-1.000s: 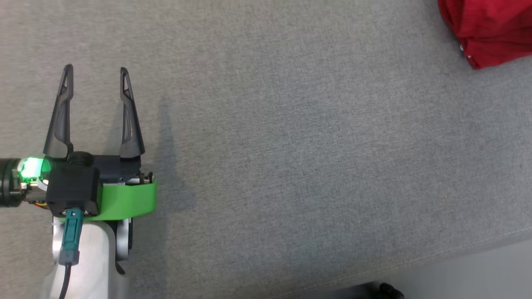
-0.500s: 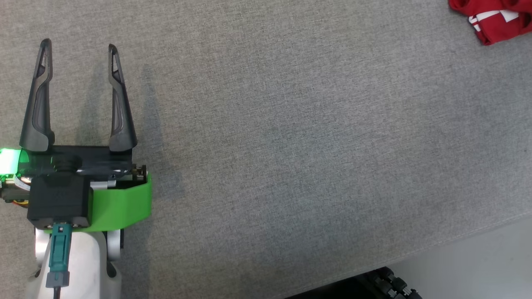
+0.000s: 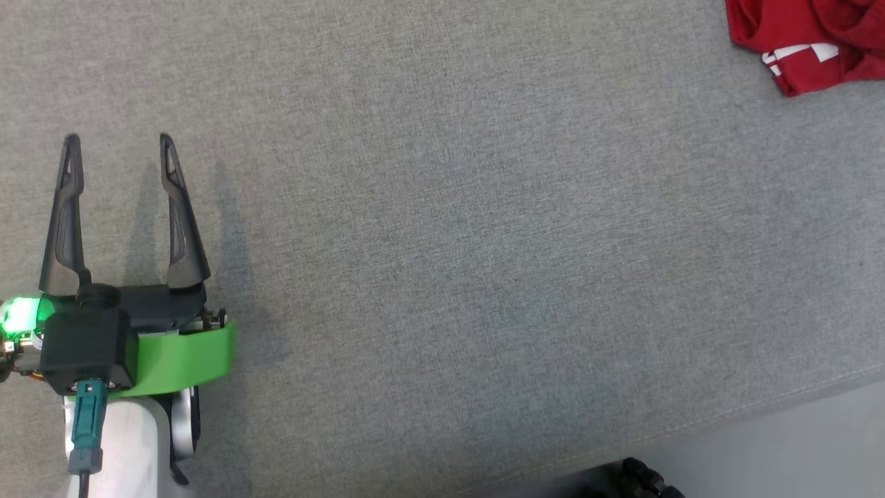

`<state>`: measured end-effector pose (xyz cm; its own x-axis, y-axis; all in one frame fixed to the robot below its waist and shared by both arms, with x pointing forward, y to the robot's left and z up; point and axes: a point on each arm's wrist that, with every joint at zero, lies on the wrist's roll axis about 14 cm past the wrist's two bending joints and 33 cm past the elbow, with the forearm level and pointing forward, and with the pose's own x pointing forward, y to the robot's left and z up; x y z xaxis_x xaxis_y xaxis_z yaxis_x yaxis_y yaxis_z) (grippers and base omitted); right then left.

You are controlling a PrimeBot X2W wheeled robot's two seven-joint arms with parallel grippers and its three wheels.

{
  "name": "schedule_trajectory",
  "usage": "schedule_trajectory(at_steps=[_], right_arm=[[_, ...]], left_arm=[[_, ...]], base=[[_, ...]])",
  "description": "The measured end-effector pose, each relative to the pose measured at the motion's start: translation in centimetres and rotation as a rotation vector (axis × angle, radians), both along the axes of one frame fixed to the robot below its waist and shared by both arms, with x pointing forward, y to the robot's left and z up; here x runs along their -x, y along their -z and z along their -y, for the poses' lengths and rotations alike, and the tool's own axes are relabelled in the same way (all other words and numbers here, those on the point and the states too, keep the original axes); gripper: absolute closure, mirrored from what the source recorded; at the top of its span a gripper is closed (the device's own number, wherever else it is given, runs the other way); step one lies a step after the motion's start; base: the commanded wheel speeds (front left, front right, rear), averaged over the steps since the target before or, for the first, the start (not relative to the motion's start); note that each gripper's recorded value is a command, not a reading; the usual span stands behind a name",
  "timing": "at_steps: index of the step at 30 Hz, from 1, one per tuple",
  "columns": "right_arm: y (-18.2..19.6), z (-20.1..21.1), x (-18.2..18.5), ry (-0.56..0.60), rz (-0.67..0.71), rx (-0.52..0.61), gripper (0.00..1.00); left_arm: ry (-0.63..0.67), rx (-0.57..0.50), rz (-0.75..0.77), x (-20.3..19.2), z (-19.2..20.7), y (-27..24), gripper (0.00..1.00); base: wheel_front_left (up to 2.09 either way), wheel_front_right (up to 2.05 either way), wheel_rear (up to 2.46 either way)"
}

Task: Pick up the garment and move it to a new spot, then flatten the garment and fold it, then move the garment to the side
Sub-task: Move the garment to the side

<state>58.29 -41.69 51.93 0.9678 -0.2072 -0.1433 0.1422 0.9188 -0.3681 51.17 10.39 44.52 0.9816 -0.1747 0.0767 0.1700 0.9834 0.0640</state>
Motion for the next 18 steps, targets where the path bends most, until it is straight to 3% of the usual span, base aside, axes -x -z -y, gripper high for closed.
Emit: schedule_trajectory(at_steps=[8,18], right_arm=[[-2.0,-6.8,2.8,-0.145,0.141,-0.088,0.00],[-2.3,-14.5,9.7,-0.240,0.240,-0.256,0.00]], left_arm=[[-0.056,0.030,-0.053,3.0,-2.3,-0.4,0.00],[-0.115,0.053,-0.083,7.7,-5.0,-2.0,0.00]], base=[[0.00,0.00,0.00],[0.00,0.00,0.00]])
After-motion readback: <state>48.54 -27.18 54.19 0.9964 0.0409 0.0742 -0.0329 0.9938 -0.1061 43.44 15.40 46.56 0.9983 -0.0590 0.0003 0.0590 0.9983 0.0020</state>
